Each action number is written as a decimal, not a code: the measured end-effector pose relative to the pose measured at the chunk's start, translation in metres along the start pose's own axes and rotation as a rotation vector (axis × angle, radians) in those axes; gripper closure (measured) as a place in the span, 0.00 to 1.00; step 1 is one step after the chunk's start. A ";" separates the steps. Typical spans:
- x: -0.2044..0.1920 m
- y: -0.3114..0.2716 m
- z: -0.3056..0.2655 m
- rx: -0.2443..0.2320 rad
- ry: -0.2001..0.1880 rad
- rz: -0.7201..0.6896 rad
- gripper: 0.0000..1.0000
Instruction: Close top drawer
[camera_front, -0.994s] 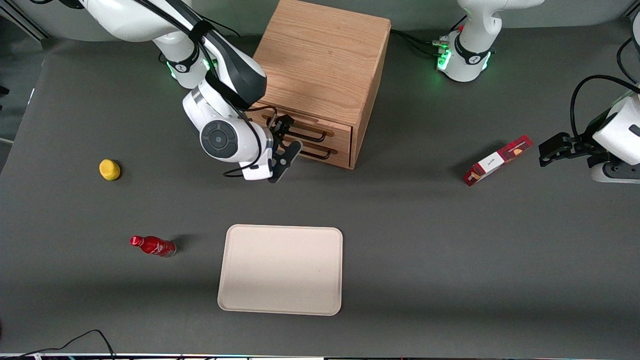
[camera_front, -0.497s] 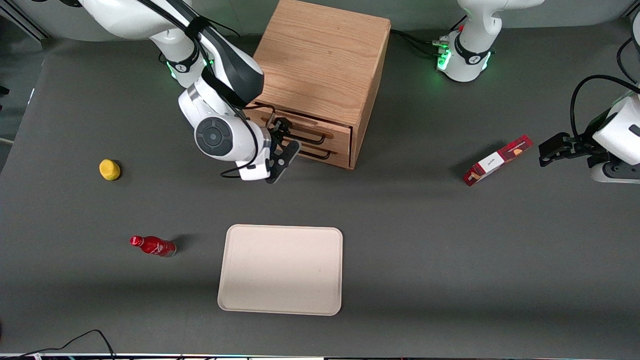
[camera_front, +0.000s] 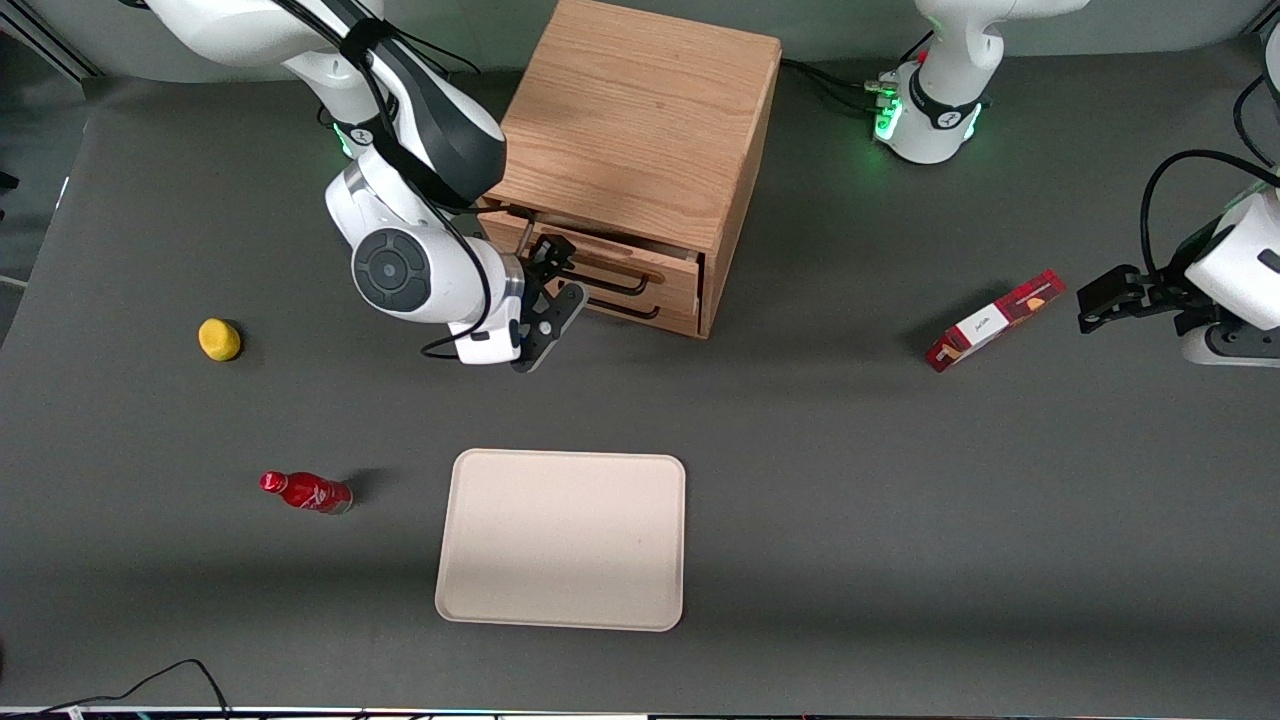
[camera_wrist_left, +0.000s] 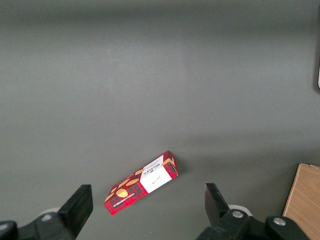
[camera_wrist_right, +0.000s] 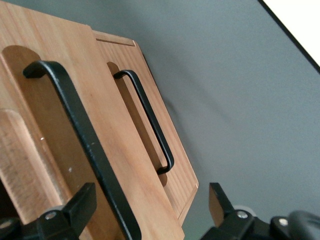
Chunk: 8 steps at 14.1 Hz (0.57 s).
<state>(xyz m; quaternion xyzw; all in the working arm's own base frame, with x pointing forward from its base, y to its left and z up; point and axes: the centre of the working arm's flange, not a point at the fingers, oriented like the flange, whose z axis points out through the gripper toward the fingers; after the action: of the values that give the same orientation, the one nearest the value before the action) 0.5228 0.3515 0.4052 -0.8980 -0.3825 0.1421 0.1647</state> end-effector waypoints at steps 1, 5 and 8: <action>-0.001 -0.001 -0.007 -0.006 0.009 0.008 0.00; -0.024 0.022 -0.058 -0.060 0.084 0.159 0.00; -0.052 0.049 -0.102 -0.197 0.135 0.355 0.00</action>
<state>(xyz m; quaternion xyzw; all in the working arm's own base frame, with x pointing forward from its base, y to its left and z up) 0.5585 0.2616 0.4847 -0.9705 -0.2185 0.0704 0.0736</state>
